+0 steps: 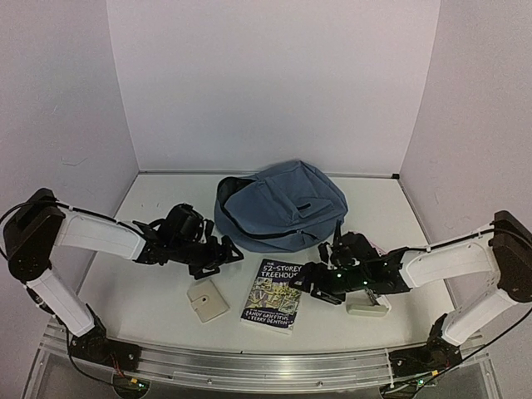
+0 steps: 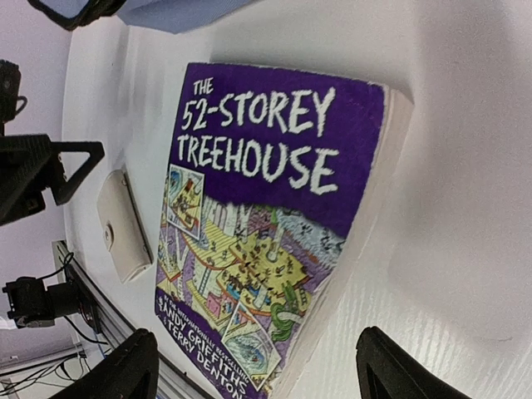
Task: Pack the student bag
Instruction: Move the book to the center of the board, then pick up the book from the center of the board.
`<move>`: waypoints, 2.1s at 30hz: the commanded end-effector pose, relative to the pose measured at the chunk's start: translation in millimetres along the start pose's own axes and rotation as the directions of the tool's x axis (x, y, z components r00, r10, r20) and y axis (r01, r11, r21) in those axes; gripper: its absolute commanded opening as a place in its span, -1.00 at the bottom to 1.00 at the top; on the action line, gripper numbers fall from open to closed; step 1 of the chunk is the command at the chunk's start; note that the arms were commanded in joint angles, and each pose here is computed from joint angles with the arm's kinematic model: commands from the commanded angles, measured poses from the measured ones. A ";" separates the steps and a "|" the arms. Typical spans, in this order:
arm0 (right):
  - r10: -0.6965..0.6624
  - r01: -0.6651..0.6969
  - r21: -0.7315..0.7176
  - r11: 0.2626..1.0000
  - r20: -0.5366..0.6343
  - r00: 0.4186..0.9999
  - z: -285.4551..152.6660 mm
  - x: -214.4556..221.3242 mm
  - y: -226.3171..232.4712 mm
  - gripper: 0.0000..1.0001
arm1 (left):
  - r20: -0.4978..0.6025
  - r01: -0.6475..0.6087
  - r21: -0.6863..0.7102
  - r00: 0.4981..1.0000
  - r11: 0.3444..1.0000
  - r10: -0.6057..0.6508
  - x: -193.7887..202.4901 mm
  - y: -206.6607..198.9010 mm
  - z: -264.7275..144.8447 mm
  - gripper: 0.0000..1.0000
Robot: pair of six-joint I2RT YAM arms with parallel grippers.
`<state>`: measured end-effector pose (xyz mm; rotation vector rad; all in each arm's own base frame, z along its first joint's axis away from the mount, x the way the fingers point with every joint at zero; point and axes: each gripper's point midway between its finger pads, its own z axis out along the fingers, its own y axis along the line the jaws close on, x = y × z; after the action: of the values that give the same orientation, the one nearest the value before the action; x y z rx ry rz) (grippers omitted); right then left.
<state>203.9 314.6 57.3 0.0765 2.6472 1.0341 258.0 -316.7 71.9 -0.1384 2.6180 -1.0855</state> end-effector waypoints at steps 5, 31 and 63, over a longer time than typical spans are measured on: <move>0.066 -0.067 -0.073 0.995 -0.022 0.998 7.4 6.0 -6.1 0.50 | -0.091 -0.031 0.060 0.995 0.998 0.037 24.0 -23.6 33.3 0.66; 0.173 -0.198 -0.275 0.941 -0.115 0.978 51.6 17.5 7.1 0.27 | -0.278 -0.013 0.159 0.959 0.987 0.057 75.6 -36.9 81.1 -0.66; -0.257 0.409 -0.552 0.727 0.334 0.907 -150.3 -49.6 190.5 -1.00 | 0.075 -0.425 0.425 0.896 0.799 0.437 27.9 -181.7 -104.2 0.81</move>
<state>213.4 337.5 243.6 -0.1641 2.0651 1.4729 216.9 -372.7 226.7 0.3336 2.2785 -1.3405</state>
